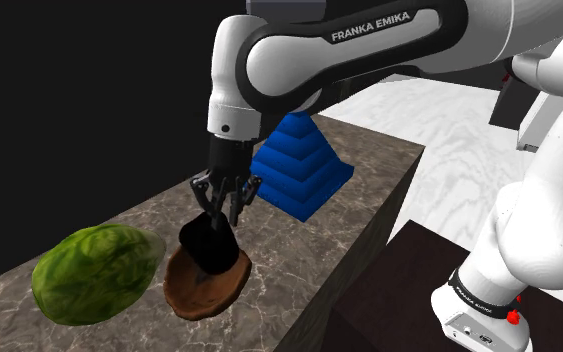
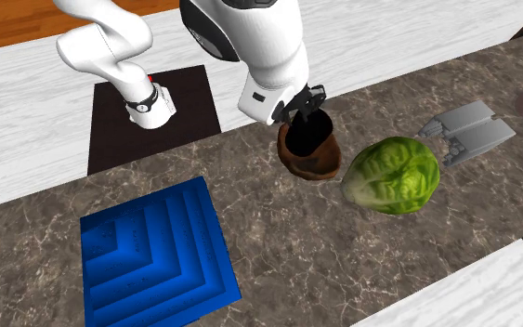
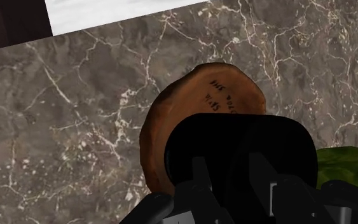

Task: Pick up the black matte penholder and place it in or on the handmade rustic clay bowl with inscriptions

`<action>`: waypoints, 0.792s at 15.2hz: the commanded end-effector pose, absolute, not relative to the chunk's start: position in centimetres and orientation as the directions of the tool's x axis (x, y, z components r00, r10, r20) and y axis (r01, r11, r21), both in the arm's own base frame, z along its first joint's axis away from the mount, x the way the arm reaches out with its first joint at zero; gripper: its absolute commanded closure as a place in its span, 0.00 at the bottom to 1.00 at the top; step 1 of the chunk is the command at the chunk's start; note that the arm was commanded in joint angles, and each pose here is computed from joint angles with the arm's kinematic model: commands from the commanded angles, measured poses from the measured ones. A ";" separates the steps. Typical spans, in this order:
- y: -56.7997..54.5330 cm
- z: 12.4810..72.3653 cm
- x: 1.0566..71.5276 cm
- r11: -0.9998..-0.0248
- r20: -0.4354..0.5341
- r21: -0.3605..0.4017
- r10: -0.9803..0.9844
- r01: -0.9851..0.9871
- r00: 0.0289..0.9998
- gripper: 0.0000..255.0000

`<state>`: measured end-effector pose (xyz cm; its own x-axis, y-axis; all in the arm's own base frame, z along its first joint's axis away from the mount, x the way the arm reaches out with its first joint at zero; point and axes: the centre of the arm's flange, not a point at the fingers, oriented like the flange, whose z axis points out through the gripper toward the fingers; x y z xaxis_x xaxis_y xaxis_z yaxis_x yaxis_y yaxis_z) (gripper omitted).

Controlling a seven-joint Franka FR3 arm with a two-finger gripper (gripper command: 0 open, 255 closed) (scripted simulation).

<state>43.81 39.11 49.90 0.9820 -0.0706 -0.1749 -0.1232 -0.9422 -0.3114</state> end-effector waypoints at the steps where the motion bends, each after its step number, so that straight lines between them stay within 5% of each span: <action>1: 39.1 49.7 43.8 -0.942 -0.174 -0.312 -0.071 -0.123 0.982 1.00; 6: 39.1 49.7 43.8 -0.942 -0.174 -0.312 -0.071 -0.123 0.982 1.00; 7: 39.1 49.7 43.8 -0.942 -0.174 -0.312 -0.071 -0.123 0.982 0.00; 12: 39.1 49.7 43.8 -0.942 -0.174 -0.312 -0.071 -0.123 0.982 0.00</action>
<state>43.80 39.12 49.73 0.9823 -0.0706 -0.1738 -0.1229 -0.9420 -0.3124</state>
